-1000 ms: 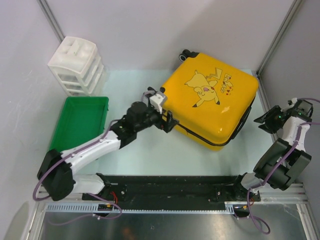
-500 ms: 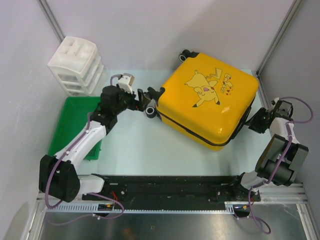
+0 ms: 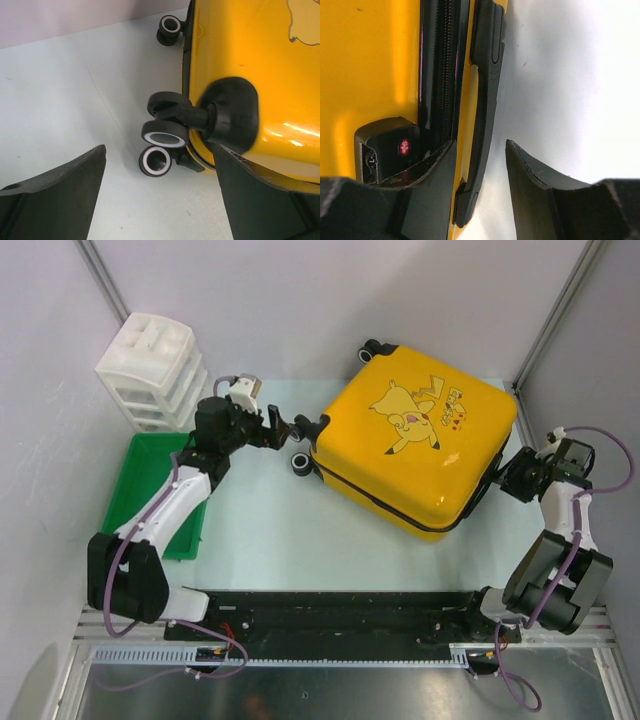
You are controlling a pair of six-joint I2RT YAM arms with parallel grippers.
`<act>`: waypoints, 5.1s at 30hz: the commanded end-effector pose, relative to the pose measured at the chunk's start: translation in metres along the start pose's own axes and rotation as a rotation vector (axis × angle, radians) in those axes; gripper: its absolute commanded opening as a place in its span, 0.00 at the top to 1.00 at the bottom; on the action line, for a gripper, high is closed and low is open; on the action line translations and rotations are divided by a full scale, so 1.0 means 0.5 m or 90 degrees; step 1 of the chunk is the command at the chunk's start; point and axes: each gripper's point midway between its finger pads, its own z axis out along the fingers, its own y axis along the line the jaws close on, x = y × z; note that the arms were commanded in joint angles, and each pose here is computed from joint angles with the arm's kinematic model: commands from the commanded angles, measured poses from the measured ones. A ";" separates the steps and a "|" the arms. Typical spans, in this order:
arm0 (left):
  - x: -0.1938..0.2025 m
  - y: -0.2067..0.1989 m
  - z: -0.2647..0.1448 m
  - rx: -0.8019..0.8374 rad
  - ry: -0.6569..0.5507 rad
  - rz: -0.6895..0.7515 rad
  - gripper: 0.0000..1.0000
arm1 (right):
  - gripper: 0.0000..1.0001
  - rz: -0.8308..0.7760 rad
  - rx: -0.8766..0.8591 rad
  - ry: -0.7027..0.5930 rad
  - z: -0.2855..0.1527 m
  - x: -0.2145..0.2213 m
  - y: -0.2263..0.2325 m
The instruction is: Open, take out, and arrange the luggage
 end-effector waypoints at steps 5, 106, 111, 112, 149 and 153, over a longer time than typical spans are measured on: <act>-0.059 0.029 0.043 -0.005 -0.025 0.042 0.07 | 0.54 -0.003 0.037 0.031 0.041 0.020 -0.015; 0.209 -0.330 0.194 0.068 -0.098 0.023 0.53 | 1.00 0.179 -0.026 0.040 0.126 0.090 0.099; 0.199 -0.347 0.193 0.088 -0.109 0.017 0.82 | 1.00 0.176 -0.019 0.039 0.127 0.091 0.091; 0.203 -0.346 0.192 0.087 -0.108 0.018 0.88 | 1.00 0.175 -0.019 0.039 0.127 0.091 0.091; -0.071 0.133 0.341 0.009 -0.271 0.454 1.00 | 1.00 0.052 0.134 0.066 0.152 0.021 -0.078; -0.078 0.070 0.352 0.031 -0.369 0.576 1.00 | 1.00 0.047 0.133 0.074 0.160 0.021 -0.080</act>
